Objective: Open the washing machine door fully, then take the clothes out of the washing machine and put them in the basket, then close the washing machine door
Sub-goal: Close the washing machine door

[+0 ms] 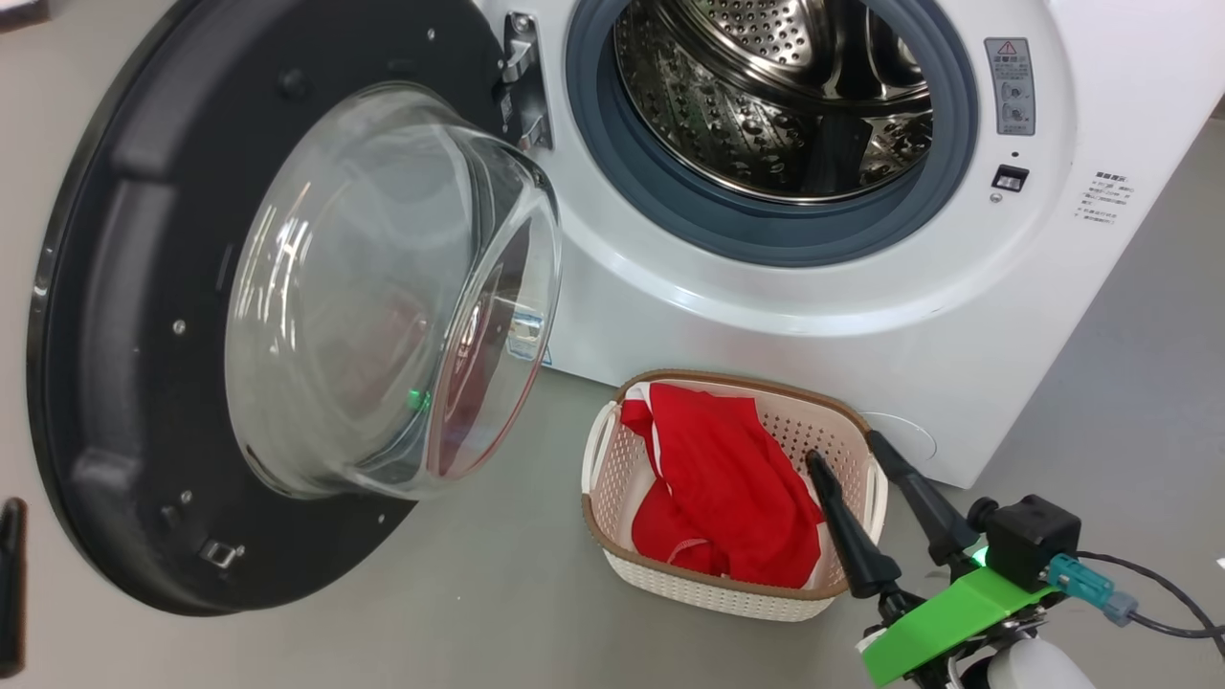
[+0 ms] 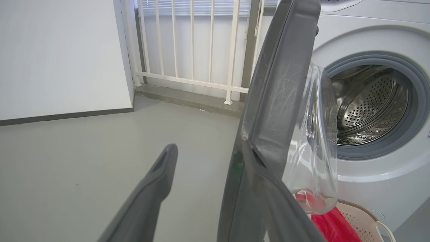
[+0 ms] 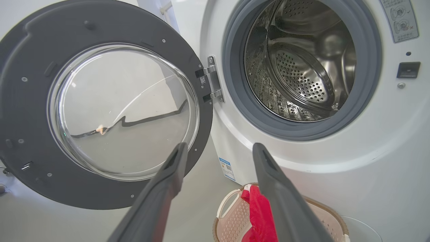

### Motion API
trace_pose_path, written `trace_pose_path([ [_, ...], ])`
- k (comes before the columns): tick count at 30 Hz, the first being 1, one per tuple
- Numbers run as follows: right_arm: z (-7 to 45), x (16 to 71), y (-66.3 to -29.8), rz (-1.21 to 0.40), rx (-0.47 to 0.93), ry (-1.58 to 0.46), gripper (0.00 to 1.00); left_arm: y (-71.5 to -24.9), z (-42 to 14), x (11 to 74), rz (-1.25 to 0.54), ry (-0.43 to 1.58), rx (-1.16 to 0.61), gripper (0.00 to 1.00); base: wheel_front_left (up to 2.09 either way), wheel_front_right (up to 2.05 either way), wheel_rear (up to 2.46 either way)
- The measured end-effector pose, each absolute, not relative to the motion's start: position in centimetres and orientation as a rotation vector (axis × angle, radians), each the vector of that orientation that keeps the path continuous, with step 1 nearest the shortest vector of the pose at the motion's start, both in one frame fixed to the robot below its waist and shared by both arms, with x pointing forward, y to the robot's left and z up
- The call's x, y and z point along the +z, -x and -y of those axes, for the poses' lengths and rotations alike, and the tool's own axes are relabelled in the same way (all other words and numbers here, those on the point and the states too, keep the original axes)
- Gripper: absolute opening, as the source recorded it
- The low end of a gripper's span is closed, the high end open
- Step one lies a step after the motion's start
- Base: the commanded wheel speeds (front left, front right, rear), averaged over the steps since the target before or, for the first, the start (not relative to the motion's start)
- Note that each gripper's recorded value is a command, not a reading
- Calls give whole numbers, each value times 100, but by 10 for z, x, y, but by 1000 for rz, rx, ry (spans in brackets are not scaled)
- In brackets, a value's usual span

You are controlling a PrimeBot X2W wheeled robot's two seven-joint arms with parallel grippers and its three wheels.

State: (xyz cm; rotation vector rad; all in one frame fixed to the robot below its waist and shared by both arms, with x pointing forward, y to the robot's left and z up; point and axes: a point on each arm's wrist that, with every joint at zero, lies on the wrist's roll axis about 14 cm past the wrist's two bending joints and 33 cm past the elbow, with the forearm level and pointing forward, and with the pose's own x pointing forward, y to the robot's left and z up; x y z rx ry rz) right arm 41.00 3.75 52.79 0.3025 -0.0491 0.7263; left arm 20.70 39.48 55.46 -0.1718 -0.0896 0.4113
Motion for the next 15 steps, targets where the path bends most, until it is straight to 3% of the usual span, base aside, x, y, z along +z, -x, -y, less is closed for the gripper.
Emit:
trace_pose_path([
  [15, -76, 519, -386, 8, 869, -299, 100, -218, -424, 586, 87, 175, 416, 100, 0, 0, 0],
])
